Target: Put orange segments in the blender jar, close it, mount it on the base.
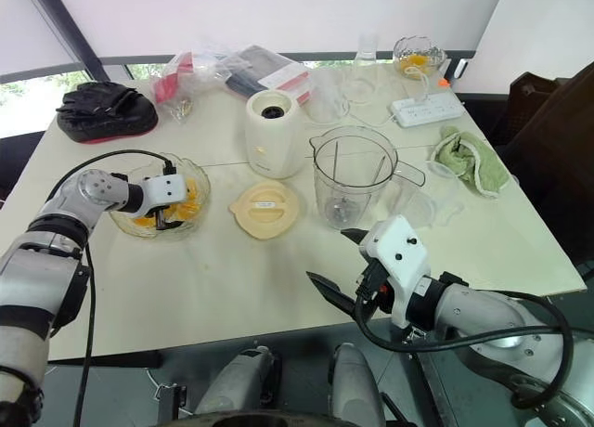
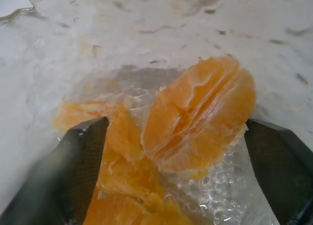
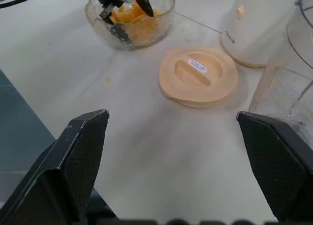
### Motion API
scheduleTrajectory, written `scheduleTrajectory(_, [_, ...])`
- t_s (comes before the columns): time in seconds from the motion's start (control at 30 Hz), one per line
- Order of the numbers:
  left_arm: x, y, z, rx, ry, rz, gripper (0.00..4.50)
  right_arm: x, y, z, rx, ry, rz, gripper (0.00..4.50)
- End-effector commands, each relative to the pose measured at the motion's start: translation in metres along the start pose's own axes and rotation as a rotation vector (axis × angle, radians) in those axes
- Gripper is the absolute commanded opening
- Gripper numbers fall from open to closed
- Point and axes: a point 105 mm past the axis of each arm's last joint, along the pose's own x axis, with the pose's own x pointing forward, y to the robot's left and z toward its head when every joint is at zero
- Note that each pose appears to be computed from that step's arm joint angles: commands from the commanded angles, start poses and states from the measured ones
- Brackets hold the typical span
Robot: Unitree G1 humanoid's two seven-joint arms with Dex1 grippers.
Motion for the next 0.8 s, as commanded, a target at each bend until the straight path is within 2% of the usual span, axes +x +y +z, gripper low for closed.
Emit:
scheduleTrajectory(0.03, [-0.001,0.005,0.005,0.018,-0.017,0.024,2.64,-0.002,0.006,0.008,-0.026,-0.037,0.009,4.47])
scheduleTrajectory(0.17, [0.001,0.005,0.006,0.026,-0.016,0.028,0.46,-0.002,0.005,0.008,-0.03,-0.036,0.001,4.47])
scheduleTrajectory(0.2, [0.001,0.006,0.006,0.027,-0.013,0.03,0.07,-0.002,0.005,0.008,-0.031,-0.036,-0.001,4.47])
scheduleTrajectory(0.63, [-0.003,0.007,0.0,-0.026,-0.015,0.057,0.02,0.001,-0.001,0.01,-0.069,-0.038,-0.008,4.47])
scheduleTrajectory(0.8, [-0.015,0.019,-0.004,-0.179,-0.089,0.15,0.02,0.003,-0.004,0.008,-0.089,-0.029,0.002,4.47])
